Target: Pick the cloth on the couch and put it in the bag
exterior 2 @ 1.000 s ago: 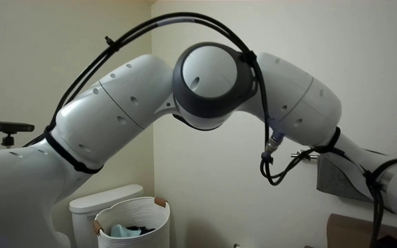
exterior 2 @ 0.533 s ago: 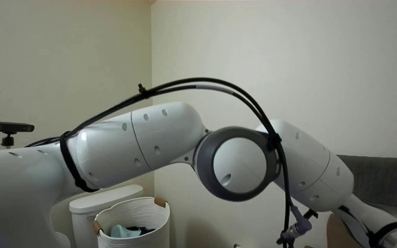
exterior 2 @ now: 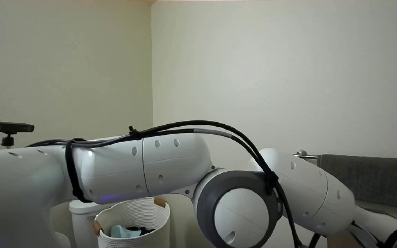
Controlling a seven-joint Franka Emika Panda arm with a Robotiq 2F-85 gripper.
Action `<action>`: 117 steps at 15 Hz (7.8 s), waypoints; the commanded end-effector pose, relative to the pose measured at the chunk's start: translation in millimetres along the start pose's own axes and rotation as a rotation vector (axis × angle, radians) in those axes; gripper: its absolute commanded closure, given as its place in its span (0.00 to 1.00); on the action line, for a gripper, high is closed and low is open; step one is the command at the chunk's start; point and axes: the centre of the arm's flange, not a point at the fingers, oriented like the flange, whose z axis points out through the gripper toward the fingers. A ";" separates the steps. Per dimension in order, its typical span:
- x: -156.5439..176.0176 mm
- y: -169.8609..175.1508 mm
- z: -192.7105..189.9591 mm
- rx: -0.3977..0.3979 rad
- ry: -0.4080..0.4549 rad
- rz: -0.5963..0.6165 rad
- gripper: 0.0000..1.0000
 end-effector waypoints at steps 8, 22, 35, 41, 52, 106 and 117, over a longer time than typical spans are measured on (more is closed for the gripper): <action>77.1 64.1 -3.8 -0.126 -0.104 0.289 0.00; -20.0 65.8 21.2 -0.056 -0.233 0.147 0.00; 15.6 52.5 94.1 0.061 0.177 0.161 0.00; 19.9 55.6 100.3 0.004 0.172 0.165 0.53; 18.3 54.8 107.7 -0.049 0.130 0.161 0.57; -53.5 -67.6 -137.4 0.020 0.146 0.307 0.90; -118.9 -189.6 -326.1 0.158 0.504 0.201 0.91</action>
